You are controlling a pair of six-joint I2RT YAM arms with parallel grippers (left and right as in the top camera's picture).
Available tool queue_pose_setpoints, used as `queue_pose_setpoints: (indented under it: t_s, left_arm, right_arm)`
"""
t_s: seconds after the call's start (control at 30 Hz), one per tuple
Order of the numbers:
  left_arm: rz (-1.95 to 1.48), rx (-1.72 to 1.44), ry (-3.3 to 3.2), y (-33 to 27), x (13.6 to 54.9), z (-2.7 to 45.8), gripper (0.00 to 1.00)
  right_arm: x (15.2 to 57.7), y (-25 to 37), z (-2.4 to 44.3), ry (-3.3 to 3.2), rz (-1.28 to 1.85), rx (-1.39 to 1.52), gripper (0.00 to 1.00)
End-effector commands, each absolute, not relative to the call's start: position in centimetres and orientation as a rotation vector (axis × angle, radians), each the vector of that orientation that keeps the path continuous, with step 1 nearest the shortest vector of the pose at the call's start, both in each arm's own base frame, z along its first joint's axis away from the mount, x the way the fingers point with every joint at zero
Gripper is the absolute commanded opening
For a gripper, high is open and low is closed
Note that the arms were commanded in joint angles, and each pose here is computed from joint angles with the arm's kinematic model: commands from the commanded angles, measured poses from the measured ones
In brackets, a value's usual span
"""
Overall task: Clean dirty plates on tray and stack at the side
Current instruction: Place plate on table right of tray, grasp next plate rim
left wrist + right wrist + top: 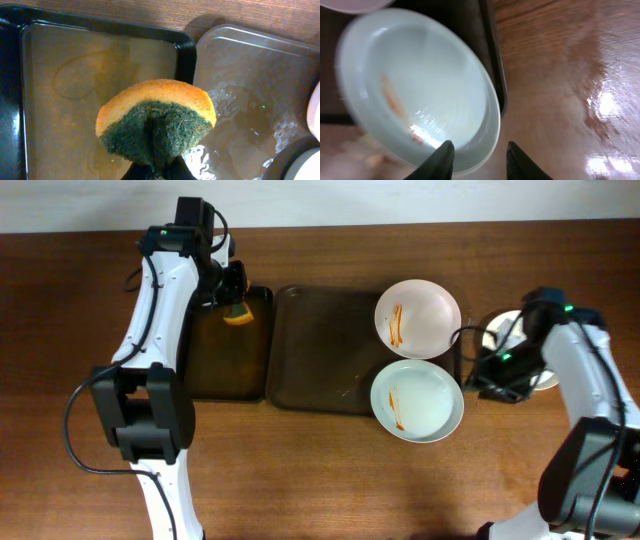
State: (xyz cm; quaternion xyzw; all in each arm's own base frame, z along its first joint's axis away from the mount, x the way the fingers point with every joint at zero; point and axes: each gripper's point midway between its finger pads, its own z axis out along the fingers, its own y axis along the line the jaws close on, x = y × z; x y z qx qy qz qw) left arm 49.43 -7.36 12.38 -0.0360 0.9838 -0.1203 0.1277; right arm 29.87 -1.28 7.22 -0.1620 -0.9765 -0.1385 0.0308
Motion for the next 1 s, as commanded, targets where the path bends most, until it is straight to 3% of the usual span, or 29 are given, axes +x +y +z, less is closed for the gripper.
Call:
queue_pose_setpoints:
  t_s: [0.0,0.13,0.27,0.43,0.53,0.63,0.83,0.87,0.9,0.97]
  left_arm:
    - [-0.353,-0.094,2.849,-7.2,49.4,12.9,0.00]
    - [-0.353,-0.094,2.849,-7.2,49.4,12.9,0.00]
    - [-0.353,-0.094,2.849,-7.2,49.4,12.9,0.00]
    - [-0.353,-0.094,2.849,-7.2,49.4,12.9,0.00]
    - [-0.353,-0.094,2.849,-7.2,49.4,12.9,0.00]
    - [-0.353,-0.095,2.849,-7.2,49.4,12.9,0.00]
    - [-0.353,-0.095,2.849,-7.2,49.4,12.9,0.00]
    - [-0.353,-0.094,2.849,-7.2,49.4,12.9,0.00]
    - [-0.353,-0.095,2.849,-7.2,49.4,12.9,0.00]
    - [-0.353,-0.094,2.849,-7.2,49.4,12.9,0.00]
  right_arm:
    - [28.6,-1.0,4.3,-3.018,-0.305,-0.418,0.35]
    - [28.4,-0.7,1.9,-3.055,-0.281,-0.388,0.26]
    - [27.9,-0.6,1.3,-3.045,-0.290,-0.388,0.04]
    - [28.6,4.9,2.9,-3.006,-0.579,-0.295,0.04]
    - [30.8,9.3,3.9,-3.055,-0.599,-0.322,0.04]
    - [34.6,13.2,4.2,-3.176,-0.533,-0.669,0.04]
    - [37.2,15.8,3.2,-3.374,-0.382,-0.720,0.04]
    - [37.1,15.8,2.6,-3.362,-0.378,-0.717,0.06]
    - [37.3,16.2,2.4,-3.358,-0.412,-0.694,0.41]
    - [38.0,17.0,2.9,-3.401,-0.477,-0.574,0.48]
